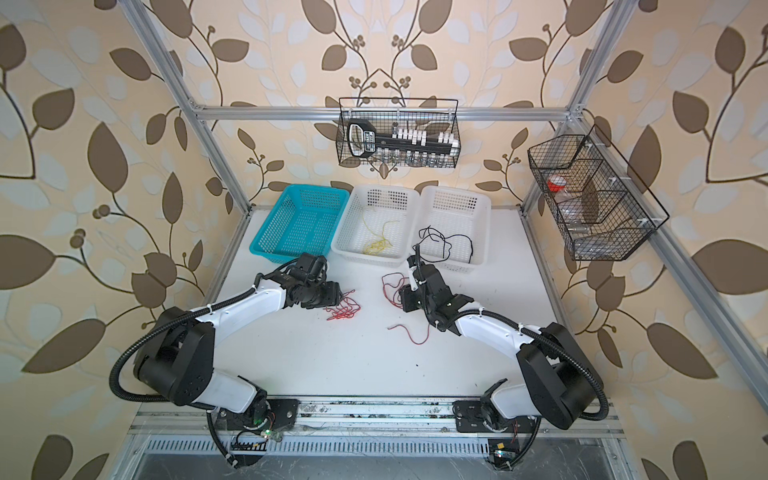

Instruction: Untangle the cables

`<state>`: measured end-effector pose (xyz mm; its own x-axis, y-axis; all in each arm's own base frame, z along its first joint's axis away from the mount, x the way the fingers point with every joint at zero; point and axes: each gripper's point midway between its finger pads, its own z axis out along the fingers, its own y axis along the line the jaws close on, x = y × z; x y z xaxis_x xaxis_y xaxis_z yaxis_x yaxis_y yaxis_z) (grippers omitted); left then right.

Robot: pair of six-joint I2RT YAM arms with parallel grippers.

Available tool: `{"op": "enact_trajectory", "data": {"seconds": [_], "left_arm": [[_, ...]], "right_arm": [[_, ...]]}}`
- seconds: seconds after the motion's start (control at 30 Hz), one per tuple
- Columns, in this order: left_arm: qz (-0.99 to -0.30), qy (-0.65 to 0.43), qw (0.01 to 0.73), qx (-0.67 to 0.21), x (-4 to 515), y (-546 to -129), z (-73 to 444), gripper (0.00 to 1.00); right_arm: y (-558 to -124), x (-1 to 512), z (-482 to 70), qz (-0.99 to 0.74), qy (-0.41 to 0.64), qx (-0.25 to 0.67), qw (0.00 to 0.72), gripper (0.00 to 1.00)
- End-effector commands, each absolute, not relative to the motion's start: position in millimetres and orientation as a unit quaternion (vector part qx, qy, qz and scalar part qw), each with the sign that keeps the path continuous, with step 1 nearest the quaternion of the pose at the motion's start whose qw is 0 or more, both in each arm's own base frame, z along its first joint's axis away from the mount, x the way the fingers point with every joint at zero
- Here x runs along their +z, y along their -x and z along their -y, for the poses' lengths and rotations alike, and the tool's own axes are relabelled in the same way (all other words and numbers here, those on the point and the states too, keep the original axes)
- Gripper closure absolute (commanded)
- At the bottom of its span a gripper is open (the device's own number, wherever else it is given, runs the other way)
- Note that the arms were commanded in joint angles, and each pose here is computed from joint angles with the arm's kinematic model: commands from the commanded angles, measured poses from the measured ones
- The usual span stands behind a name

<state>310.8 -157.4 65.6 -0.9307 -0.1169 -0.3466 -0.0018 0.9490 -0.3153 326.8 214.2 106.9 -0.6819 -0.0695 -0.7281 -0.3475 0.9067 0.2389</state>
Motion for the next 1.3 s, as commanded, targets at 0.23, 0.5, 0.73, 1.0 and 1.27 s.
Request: {"op": "enact_trajectory", "data": {"seconds": [0.23, 0.5, 0.73, 1.0, 1.27], "left_arm": [[-0.974, 0.018, 0.159, -0.162, 51.1, -302.4, 165.1, 0.76], [-0.961, -0.008, 0.192, -0.197, 71.2, -307.0, 175.8, 1.0], [-0.927, -0.02, 0.292, -0.235, 127.5, -317.8, 178.8, 1.0], [-0.893, -0.009, 0.399, -0.205, 193.5, -333.4, 159.6, 1.0], [-0.873, 0.071, 0.472, -0.095, 238.1, -375.7, 105.5, 1.0]], "right_arm": [[-331.8, 114.9, -221.9, -0.896, 0.115, 0.191, 0.385, 0.7], [-331.8, 114.7, -222.2, -0.897, 0.117, 0.19, 0.382, 0.69], [-331.8, 119.3, -218.8, -0.895, 0.114, 0.187, 0.389, 0.69], [-331.7, 119.6, -214.4, -0.896, 0.109, 0.184, 0.39, 0.69], [-329.8, 118.8, -211.6, -0.897, 0.109, 0.18, 0.389, 0.69]]}}
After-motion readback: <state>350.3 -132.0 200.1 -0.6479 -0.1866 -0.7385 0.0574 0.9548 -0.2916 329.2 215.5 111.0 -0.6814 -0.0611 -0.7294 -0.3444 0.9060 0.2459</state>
